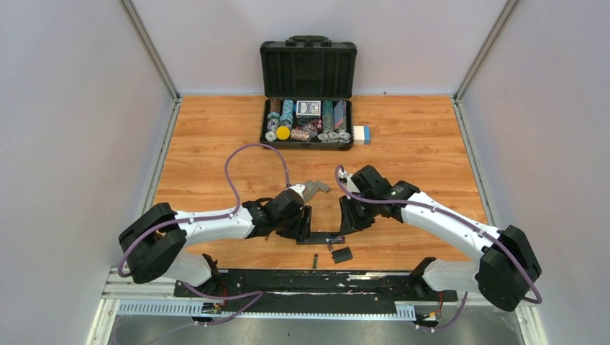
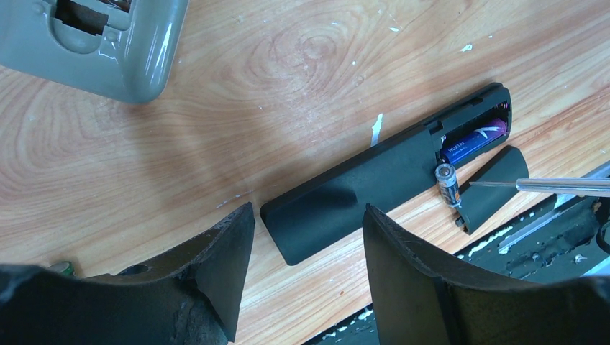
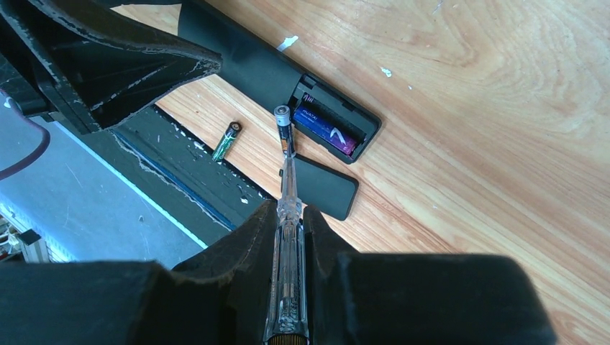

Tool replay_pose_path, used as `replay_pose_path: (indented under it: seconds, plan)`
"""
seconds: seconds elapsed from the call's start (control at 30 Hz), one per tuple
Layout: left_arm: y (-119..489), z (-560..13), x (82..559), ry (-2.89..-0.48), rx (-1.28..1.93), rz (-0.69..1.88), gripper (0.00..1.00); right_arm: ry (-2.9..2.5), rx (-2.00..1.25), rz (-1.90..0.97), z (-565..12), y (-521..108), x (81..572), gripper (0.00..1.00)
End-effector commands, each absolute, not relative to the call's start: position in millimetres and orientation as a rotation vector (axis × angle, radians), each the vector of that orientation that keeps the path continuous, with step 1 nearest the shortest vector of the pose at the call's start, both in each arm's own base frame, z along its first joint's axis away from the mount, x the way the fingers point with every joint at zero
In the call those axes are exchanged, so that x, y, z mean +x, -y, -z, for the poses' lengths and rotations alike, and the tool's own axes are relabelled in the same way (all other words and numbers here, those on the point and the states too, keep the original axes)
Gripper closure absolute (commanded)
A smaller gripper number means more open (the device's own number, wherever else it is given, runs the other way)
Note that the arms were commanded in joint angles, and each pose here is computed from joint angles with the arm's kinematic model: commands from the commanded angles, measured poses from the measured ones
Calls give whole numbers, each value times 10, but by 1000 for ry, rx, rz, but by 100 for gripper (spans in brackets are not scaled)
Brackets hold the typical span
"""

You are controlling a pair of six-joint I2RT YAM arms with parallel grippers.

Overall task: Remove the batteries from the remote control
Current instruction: Unload the battery from the remote control.

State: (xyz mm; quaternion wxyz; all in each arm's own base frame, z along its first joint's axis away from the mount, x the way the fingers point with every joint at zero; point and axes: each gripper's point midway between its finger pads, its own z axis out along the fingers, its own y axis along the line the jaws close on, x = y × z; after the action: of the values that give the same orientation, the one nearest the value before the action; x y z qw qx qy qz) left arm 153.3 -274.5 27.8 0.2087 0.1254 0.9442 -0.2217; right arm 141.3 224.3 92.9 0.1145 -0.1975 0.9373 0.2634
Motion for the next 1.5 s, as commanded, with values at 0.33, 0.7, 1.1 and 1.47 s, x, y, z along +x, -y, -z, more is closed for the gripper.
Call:
replay_pose_path:
  seconds: [0.33, 0.7, 1.1, 1.47]
  plan:
    - [2713, -244, 1498, -2640, 379, 598, 34, -2690, -611, -821, -913, -2418, 1561, 100]
    - [2720, -242, 1499, -2639, 377, 602, 34, -2670, -642, -884, -951, -2495, 1530, 100]
    - [2709, -220, 1475, -2645, 379, 608, 34, -2631, -539, -730, -1111, -2293, 1643, 100]
    - [2726, -209, 1477, -2643, 384, 615, 34, -2696, -472, -510, -1113, -1956, 1622, 100]
